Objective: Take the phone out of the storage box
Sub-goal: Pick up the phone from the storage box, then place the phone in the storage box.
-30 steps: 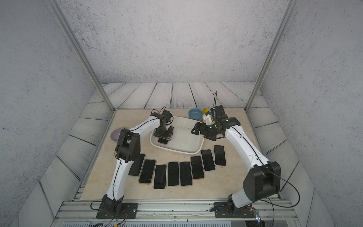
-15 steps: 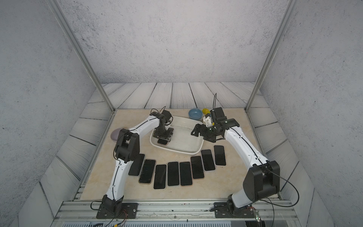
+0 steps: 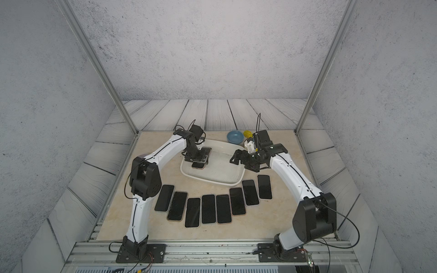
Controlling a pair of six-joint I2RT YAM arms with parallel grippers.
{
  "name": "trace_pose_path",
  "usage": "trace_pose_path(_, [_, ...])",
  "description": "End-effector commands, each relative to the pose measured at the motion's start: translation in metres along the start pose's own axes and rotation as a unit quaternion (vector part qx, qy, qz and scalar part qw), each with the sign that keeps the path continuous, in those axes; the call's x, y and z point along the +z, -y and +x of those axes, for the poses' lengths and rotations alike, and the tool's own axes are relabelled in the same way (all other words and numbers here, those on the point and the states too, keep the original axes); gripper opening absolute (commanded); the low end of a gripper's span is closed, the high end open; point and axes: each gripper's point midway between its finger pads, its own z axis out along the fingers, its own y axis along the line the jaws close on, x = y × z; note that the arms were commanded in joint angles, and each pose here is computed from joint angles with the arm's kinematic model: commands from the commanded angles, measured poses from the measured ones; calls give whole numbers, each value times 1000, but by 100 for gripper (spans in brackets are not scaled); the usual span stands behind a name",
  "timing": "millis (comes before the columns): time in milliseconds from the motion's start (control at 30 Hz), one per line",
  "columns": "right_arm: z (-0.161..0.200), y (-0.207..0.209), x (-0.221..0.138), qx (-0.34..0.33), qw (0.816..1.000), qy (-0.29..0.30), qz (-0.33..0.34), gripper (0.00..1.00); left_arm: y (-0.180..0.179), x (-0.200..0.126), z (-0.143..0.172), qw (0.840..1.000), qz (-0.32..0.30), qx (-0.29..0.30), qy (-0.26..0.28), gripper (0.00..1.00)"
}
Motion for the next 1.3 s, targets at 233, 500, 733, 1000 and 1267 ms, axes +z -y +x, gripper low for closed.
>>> trace_pose_path(233, [-2, -14, 1, 2, 999, -3, -35, 96, 20, -35, 7, 998, 49, -10, 39, 47])
trace_pose_path(500, [7, -13, -7, -5, 1000, -10, -27, 96, 17, 17, -11, 1000, 20, -10, 16, 46])
trace_pose_path(733, [22, -6, -20, -21, 1000, -14, -7, 96, 12, 59, -14, 1000, -5, -7, -4, 46])
trace_pose_path(1000, [28, -3, -21, -22, 1000, -15, -5, 96, 2, 80, 0, 999, -26, -13, -26, 51])
trace_pose_path(1267, [29, -4, -18, -20, 1000, -20, -9, 96, 1, 79, 0, 999, -30, -14, -26, 70])
